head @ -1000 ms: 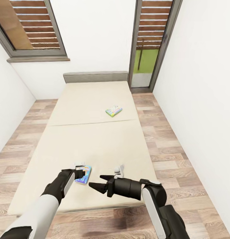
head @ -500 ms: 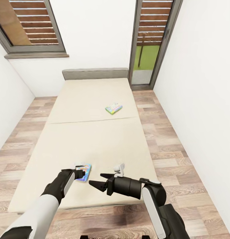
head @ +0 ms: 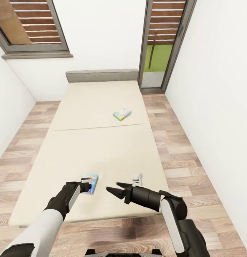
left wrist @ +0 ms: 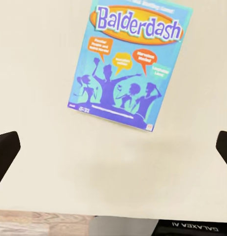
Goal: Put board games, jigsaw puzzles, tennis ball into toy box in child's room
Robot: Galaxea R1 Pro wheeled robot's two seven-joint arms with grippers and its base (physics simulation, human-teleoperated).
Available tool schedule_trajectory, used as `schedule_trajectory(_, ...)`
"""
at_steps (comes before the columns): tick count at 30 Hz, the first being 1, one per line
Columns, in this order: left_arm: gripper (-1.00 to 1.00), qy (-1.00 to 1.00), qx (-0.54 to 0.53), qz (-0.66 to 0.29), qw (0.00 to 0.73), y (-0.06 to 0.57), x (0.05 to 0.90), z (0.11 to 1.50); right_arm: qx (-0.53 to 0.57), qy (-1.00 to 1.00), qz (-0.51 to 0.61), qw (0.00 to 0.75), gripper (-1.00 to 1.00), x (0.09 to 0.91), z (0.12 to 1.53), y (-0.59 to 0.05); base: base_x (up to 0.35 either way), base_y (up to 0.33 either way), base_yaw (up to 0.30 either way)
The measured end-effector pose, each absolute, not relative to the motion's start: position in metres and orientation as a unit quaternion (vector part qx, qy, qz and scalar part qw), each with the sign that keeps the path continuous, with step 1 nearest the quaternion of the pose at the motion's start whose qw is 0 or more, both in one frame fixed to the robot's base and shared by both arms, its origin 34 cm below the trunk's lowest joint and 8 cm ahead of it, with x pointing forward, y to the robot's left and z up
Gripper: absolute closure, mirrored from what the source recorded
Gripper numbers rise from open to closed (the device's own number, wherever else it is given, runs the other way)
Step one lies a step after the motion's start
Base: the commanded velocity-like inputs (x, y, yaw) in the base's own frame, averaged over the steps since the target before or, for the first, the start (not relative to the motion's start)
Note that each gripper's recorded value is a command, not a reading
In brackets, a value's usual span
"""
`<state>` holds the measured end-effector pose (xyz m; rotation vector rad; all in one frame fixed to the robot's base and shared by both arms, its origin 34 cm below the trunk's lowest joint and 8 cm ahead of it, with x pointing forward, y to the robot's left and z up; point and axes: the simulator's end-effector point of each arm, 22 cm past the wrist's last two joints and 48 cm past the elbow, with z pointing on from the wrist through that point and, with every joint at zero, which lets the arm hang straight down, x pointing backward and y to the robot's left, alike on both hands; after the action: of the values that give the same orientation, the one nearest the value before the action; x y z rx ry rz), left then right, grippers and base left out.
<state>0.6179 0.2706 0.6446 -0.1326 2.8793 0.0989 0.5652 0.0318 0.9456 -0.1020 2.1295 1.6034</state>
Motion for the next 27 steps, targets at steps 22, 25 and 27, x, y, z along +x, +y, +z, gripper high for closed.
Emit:
schedule_trajectory(22,-1.0,0.991,-0.039,0.032,0.126,0.265,0.686,0.674,-0.021,0.773,0.591,0.229,-1.0,0.564,0.932,0.026,0.0,0.0,0.0)
schedule_trajectory(25,-1.0,0.991,-0.038,0.031,0.126,0.263,0.687,0.672,-0.02,0.773,0.592,0.226,-1.0,0.563,0.929,0.027,0.0,0.0,0.0)
schedule_trajectory(27,-1.0,0.991,-0.038,0.031,0.125,0.262,0.686,0.67,-0.019,0.774,0.592,0.225,-1.0,0.562,0.928,0.027,0.0,0.0,0.0)
